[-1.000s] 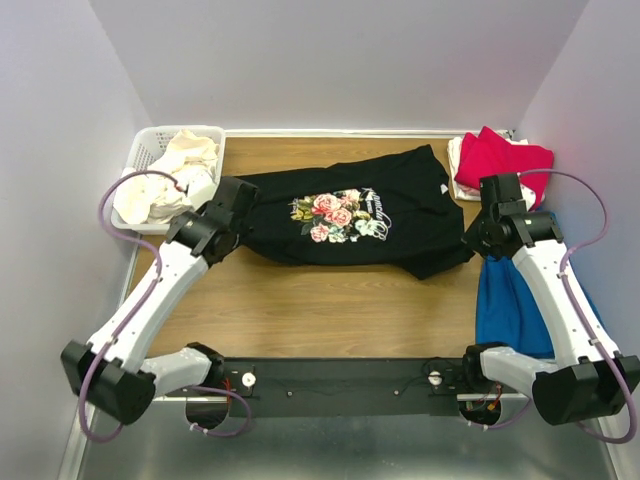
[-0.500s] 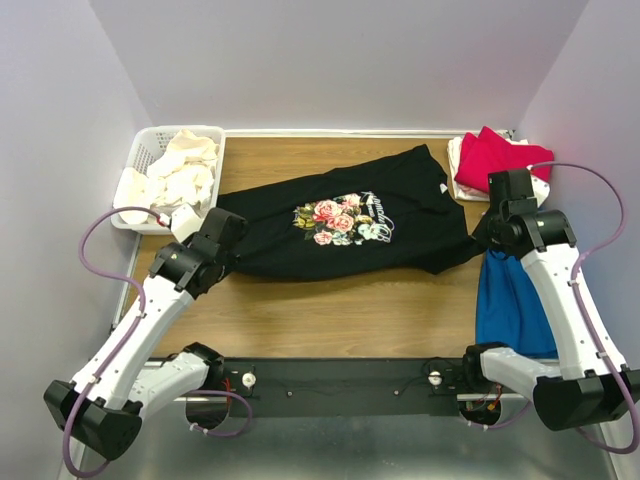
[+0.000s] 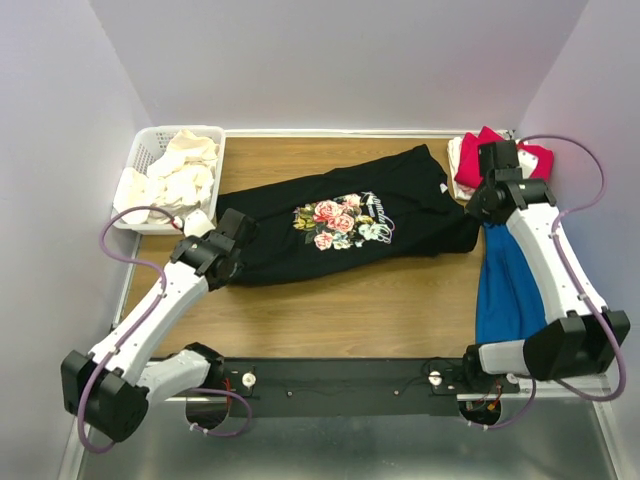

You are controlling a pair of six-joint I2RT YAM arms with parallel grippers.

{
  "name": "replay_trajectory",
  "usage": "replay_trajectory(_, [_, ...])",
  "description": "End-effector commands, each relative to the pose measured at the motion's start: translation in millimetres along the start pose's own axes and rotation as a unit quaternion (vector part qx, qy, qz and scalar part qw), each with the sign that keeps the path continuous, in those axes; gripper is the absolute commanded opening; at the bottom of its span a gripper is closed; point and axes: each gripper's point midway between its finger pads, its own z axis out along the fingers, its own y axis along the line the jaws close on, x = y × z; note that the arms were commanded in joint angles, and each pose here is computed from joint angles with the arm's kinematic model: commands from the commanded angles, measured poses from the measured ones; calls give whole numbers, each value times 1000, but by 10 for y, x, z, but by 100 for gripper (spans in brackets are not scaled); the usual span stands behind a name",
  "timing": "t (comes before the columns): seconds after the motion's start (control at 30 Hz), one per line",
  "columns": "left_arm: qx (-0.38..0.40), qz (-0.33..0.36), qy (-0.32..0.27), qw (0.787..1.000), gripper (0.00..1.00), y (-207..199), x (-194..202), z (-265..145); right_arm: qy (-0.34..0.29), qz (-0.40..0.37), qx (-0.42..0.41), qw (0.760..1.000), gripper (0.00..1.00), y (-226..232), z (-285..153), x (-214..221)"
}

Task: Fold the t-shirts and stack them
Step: Fold the other side of the tshirt into a rectangle

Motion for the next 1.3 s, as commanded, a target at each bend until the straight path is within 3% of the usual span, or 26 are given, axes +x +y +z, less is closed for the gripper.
replay_trajectory(0.0, [-23, 0, -30, 999, 0, -98, -136, 114, -52, 14, -10, 999, 1, 183, 174, -527])
replay_trajectory(0.2, [-44, 7, -56, 997, 0, -281, -406, 217, -54, 21, -29, 998, 1, 377, 457, -857])
replay_trajectory(0.47, [-89, -3, -94, 992, 0, -350, -1037, 607, -22, 21, -60, 998, 1, 785, 1066, -935])
replay_trajectory(1.07, [-131, 38, -57, 989, 0, -702, -1144, 1601, 23, -17, -111, 993, 1, 1398, 1970, -928])
replay_trajectory(1.13, [-136, 36, -57, 988, 0, -709, -1178, 1660, 20, -22, -118, 993, 10, 1448, 2006, -967])
replay_trajectory(1.17, [-135, 32, -60, 988, 0, -746, -1234, 1700, 24, -30, -121, 992, 22, 1475, 2077, -940])
replay_trajectory(1.27, [-130, 19, -75, 988, 4, -842, -1410, 1762, 9, -41, -138, 990, 44, 1597, 2124, -1075])
